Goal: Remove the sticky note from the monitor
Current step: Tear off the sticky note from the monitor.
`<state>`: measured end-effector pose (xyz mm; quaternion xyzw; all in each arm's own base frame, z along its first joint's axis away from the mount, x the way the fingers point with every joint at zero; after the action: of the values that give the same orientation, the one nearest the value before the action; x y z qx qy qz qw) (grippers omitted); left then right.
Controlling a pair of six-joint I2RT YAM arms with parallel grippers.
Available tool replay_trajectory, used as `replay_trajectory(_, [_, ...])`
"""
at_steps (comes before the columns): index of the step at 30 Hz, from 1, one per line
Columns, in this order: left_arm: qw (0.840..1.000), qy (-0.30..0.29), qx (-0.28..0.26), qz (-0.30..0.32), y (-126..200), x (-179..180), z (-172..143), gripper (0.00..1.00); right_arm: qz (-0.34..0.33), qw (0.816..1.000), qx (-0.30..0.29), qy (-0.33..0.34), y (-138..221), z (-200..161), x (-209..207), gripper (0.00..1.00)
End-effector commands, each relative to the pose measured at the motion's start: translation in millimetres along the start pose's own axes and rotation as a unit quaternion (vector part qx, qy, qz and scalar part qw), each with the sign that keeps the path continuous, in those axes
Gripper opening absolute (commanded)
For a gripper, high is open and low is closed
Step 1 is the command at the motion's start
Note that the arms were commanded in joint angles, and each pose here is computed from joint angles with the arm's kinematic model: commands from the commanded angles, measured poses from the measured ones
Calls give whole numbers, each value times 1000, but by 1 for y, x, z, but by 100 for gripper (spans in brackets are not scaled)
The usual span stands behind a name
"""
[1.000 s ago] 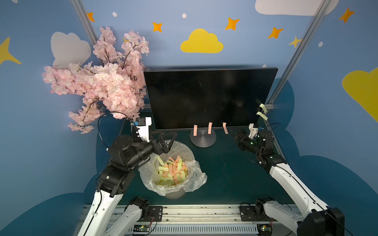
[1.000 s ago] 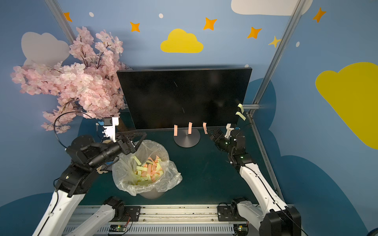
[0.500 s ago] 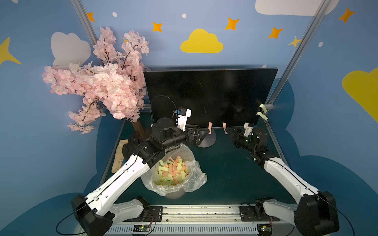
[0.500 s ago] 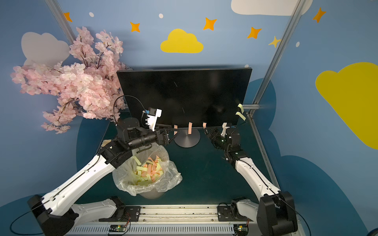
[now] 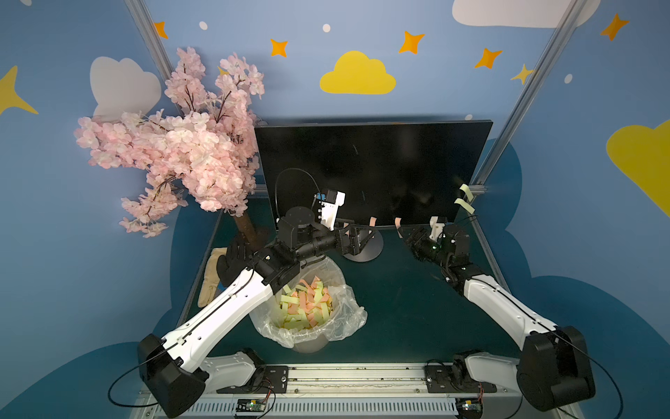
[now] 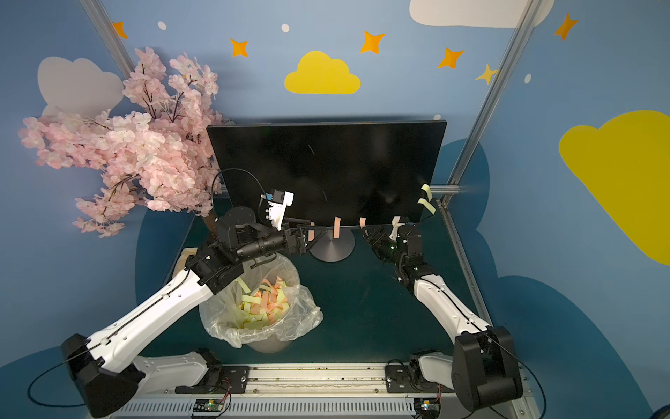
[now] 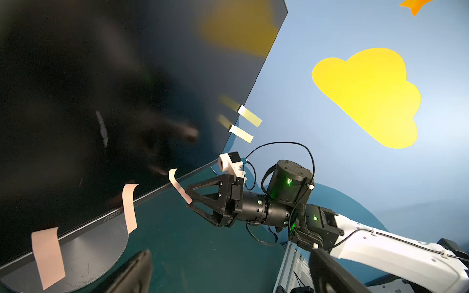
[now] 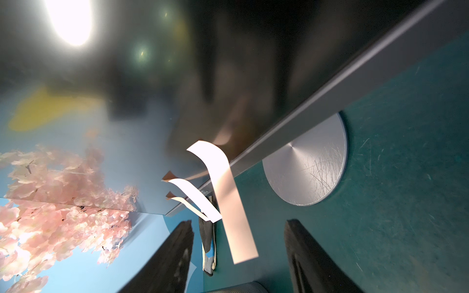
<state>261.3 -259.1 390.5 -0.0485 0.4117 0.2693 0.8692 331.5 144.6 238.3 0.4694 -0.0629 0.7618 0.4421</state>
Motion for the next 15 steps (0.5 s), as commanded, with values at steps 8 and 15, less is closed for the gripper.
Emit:
replay_trajectory(8, [1000,-4,-11,-17,-1,-9,6,100,27,999,-21,18,-2,17,17,55])
replay_trajectory(15, [1000,-4,-12,-15,0,-8,5,100,31,999,-23,18,-3,20,19,52])
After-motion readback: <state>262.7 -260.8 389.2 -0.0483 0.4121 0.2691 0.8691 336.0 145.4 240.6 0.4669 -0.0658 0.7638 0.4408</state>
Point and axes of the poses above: each gripper's point midway between its finger pads, its own y axis back along the fingers, its own x axis along the line the jaws close on, z = x × y, the point moved 5 cm from there along y, back along the fingers, and after that the axes turned 15 degrees about y, right-handed, at the moved point
